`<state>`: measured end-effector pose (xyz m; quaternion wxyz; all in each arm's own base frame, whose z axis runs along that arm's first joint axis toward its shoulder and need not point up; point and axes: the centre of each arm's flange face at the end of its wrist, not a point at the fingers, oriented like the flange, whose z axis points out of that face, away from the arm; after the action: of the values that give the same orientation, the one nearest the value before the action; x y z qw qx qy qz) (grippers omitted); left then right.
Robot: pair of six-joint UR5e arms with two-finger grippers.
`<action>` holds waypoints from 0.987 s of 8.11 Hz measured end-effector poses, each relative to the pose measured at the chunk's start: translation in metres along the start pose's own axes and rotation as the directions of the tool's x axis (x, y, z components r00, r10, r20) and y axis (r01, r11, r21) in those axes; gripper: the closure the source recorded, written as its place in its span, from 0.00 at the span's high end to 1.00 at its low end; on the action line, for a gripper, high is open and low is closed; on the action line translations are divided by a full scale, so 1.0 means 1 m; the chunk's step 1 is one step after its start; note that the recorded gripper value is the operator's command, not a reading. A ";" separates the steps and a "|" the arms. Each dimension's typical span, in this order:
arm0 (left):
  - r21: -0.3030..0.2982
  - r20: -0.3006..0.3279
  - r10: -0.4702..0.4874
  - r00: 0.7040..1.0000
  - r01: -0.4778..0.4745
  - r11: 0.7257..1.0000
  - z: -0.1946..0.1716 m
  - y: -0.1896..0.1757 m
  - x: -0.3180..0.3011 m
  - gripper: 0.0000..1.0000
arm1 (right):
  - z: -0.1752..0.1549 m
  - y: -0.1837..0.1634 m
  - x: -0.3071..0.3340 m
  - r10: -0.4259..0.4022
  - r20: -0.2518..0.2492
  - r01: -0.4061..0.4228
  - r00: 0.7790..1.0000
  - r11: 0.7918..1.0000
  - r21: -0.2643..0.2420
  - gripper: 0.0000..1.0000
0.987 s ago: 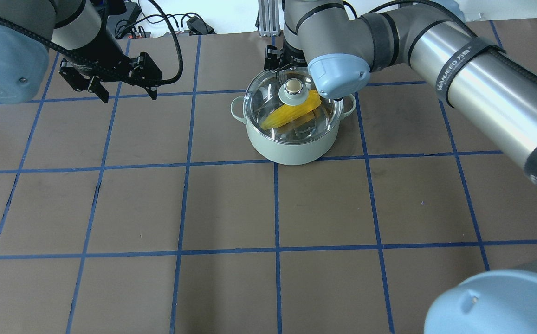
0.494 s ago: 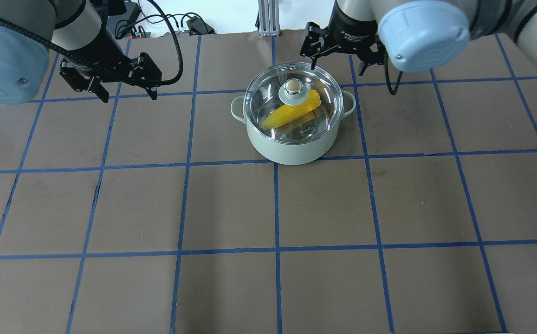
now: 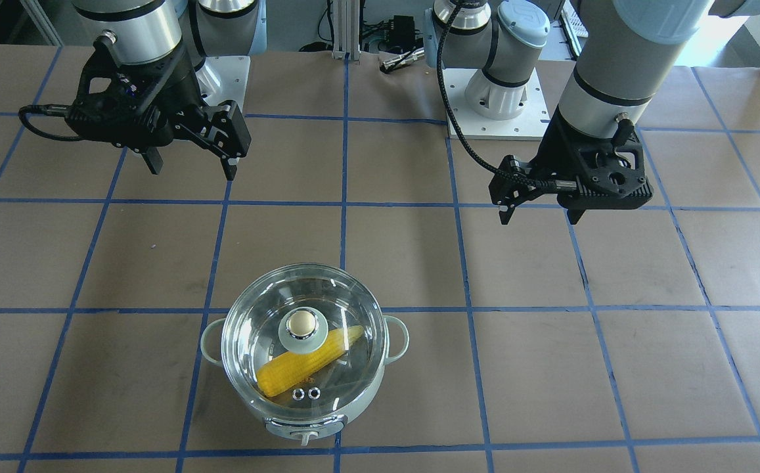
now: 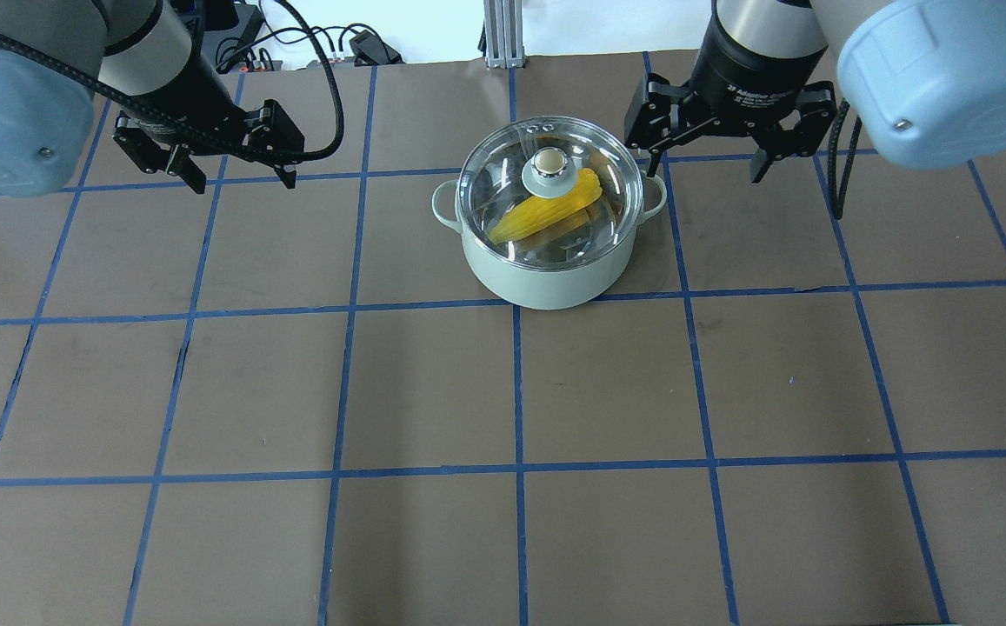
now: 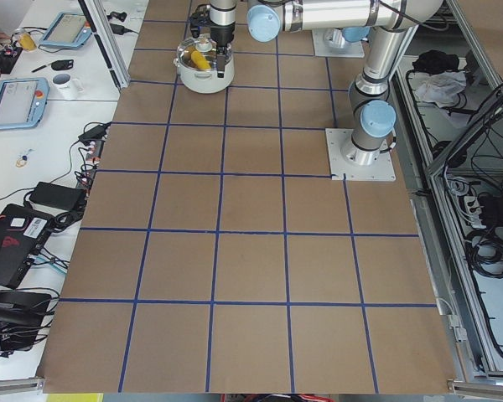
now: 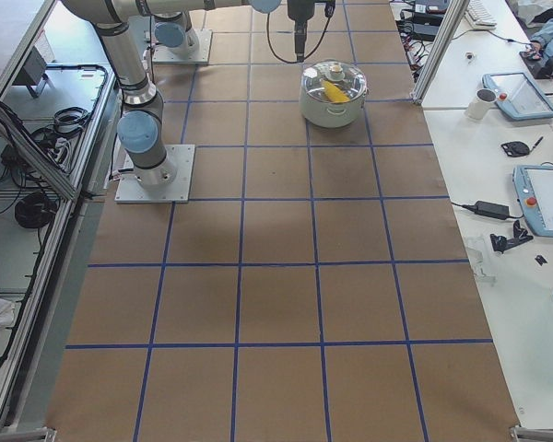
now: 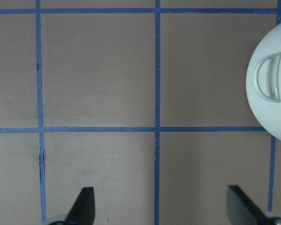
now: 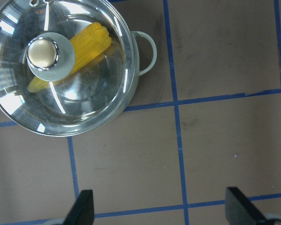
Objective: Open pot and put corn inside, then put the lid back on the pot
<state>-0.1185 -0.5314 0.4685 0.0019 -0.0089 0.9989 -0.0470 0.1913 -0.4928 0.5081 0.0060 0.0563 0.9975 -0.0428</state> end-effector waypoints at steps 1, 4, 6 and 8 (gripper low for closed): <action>0.000 -0.001 0.002 1.000 -0.002 1.000 0.000 0.000 0.000 1.00 | -0.004 0.008 0.006 -0.021 -0.036 0.021 0.999 1.000 -0.014 1.00; 0.001 -0.002 0.003 1.000 -0.003 1.000 0.001 -0.001 0.000 1.00 | -0.010 0.017 0.011 -0.069 -0.067 0.067 0.995 0.997 -0.033 1.00; 0.000 -0.002 0.003 1.000 -0.003 1.000 0.001 -0.001 0.000 1.00 | -0.011 0.017 0.011 -0.072 -0.063 0.071 0.995 0.997 -0.028 1.00; 0.000 -0.001 0.002 1.000 -0.002 1.000 0.001 -0.001 0.000 1.00 | -0.011 0.016 0.011 -0.073 -0.060 0.071 0.996 0.997 -0.025 1.00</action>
<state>-0.1187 -0.5325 0.4676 0.0012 -0.0080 0.9989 -0.0471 0.1818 -0.4749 0.5171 -0.0253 0.0216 0.9990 -0.0299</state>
